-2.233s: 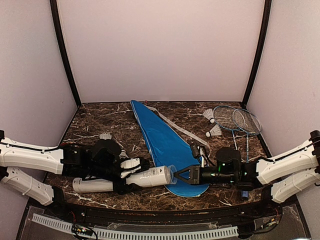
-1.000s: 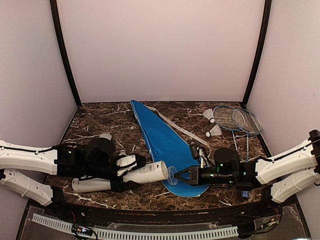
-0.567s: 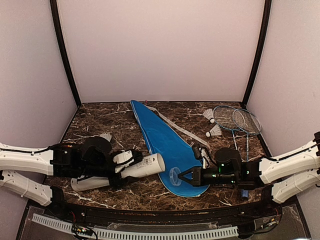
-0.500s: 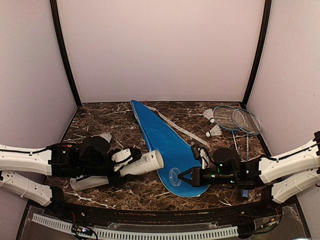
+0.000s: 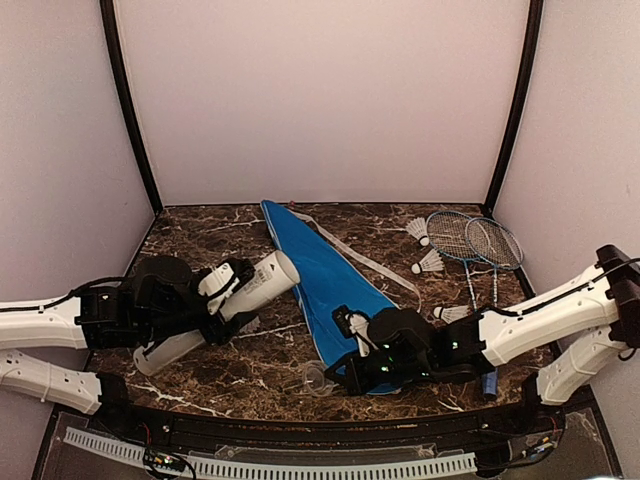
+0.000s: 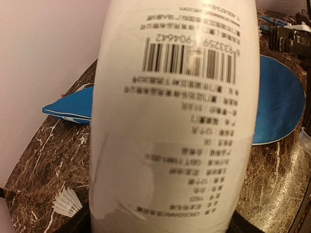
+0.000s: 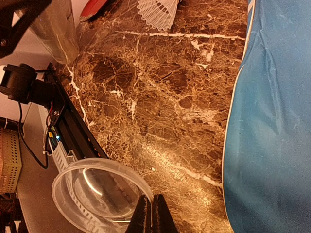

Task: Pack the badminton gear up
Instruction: Place the tube cap at the center of the board.

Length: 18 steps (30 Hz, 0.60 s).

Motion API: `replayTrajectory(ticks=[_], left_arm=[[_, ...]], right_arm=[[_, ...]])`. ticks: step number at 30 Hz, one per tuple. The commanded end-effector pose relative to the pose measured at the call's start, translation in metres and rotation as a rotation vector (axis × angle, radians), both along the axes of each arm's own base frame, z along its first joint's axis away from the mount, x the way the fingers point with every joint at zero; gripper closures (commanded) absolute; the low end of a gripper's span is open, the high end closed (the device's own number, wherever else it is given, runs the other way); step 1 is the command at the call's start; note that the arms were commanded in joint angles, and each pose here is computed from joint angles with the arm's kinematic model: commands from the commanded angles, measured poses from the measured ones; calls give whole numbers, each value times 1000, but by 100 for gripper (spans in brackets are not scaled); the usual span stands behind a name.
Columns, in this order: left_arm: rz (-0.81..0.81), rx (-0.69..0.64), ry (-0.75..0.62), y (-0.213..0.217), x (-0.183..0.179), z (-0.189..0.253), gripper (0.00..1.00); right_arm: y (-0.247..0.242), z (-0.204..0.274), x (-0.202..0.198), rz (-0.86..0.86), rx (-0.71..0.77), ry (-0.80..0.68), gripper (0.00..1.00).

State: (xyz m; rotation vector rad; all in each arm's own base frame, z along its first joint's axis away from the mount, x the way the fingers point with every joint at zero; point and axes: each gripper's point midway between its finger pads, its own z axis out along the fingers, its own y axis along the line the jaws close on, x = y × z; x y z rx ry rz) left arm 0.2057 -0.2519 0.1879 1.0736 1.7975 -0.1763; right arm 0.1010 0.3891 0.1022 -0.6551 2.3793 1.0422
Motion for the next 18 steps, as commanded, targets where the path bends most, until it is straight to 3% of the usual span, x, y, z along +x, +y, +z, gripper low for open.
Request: replayTrajectory(ticks=[1,8,18], left_arm=[[50,-38,-59,7,7,14,27],[62,-21,-65,9,9,14,27],[24,-39,-57,4,5,16,27]], right_arm=[[10,-8,-3,22,-95,-47,98],[20,-36,-11,62,-276,-80,97],[19,-56,-6,29,-387,-78,99]])
